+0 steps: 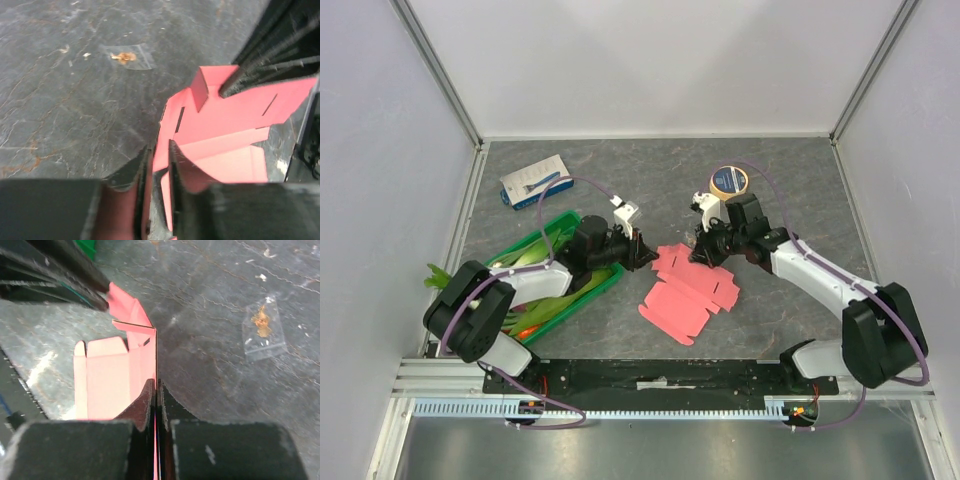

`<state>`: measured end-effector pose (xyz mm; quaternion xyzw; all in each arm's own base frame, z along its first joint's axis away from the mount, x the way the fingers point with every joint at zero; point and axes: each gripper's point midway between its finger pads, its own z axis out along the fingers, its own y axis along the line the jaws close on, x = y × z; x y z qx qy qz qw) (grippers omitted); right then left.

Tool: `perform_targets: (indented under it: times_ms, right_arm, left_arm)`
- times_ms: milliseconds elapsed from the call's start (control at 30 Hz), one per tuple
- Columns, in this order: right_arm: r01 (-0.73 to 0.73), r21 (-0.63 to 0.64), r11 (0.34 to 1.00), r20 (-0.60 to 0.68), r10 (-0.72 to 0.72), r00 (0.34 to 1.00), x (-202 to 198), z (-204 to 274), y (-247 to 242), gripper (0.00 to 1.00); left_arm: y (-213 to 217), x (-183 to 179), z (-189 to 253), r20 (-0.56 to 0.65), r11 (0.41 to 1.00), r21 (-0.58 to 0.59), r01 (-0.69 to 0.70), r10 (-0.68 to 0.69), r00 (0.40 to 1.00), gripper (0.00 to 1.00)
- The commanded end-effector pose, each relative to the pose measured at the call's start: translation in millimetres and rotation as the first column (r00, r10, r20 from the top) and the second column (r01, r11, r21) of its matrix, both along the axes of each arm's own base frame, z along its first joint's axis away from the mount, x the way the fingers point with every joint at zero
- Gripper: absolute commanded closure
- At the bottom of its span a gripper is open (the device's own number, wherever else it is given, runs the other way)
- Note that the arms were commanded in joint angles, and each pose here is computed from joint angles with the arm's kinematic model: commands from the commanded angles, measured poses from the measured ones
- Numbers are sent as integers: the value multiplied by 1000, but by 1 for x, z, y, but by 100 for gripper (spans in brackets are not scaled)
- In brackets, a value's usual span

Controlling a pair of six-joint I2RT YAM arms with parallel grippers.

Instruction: Fold the paper box

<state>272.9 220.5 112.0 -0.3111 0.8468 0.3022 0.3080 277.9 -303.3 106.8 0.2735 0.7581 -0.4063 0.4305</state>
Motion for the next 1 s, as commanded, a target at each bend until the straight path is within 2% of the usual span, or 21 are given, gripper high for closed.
perform_targets:
  times_ms: [0, 33, 100, 167, 233, 300, 400, 433, 633, 767, 833, 967]
  right_arm:
    - [97, -47, 994, 215, -85, 973, 24, 4, -14, 100]
    - [103, -54, 993, 226, -88, 970, 25, 3, -15, 100]
    - [94, -63, 994, 212, -79, 974, 24, -4, -15, 100]
    - [63, -52, 997, 186, -52, 981, 22, -9, -8, 100]
    - [61, -34, 998, 186, -54, 981, 24, -8, -5, 100]
    - [70, -13, 997, 184, -67, 981, 26, -6, -3, 100]
    - [48, 59, 997, 157, -57, 986, 23, -2, 4, 100]
    - [45, 74, 996, 137, -55, 989, 21, -4, 4, 100]
    - [45, 269, 962, -4, -45, 999, 17, 10, -1, 100]
    - [55, 322, 945, -78, -31, 996, 12, 18, -5, 100]
    - [62, 334, 941, -83, -36, 996, 12, 22, -7, 100]
    - [57, 340, 939, -95, -25, 995, 11, 22, -9, 100]
  left_arm:
    - [8, 34, 25, -31, 983, 14, -184, 184, 982, 64]
    - [12, 35, 24, -76, 973, 14, -230, 230, 970, 57]
    - [17, 30, 32, -90, 967, -11, -254, 252, 963, 53]
    - [20, 19, 30, -121, 965, -34, -259, 253, 960, 57]
    - [13, 2, 36, -129, 978, -87, -188, 176, 976, 61]
    - [4, -14, 22, -158, 990, -77, -120, 107, 982, 64]
    - [-2, -25, 0, -209, 997, -32, -77, 69, 976, 57]
    - [-2, -25, -1, -219, 996, -33, -86, 76, 973, 52]
    - [8, -18, 0, -167, 988, -36, -150, 142, 976, 51]
    - [8, -19, 0, -179, 989, -45, -142, 131, 975, 48]
    - [0, -20, 4, -192, 994, -62, -93, 80, 978, 48]
    - [0, -10, 0, -206, 992, -85, -95, 76, 976, 46]
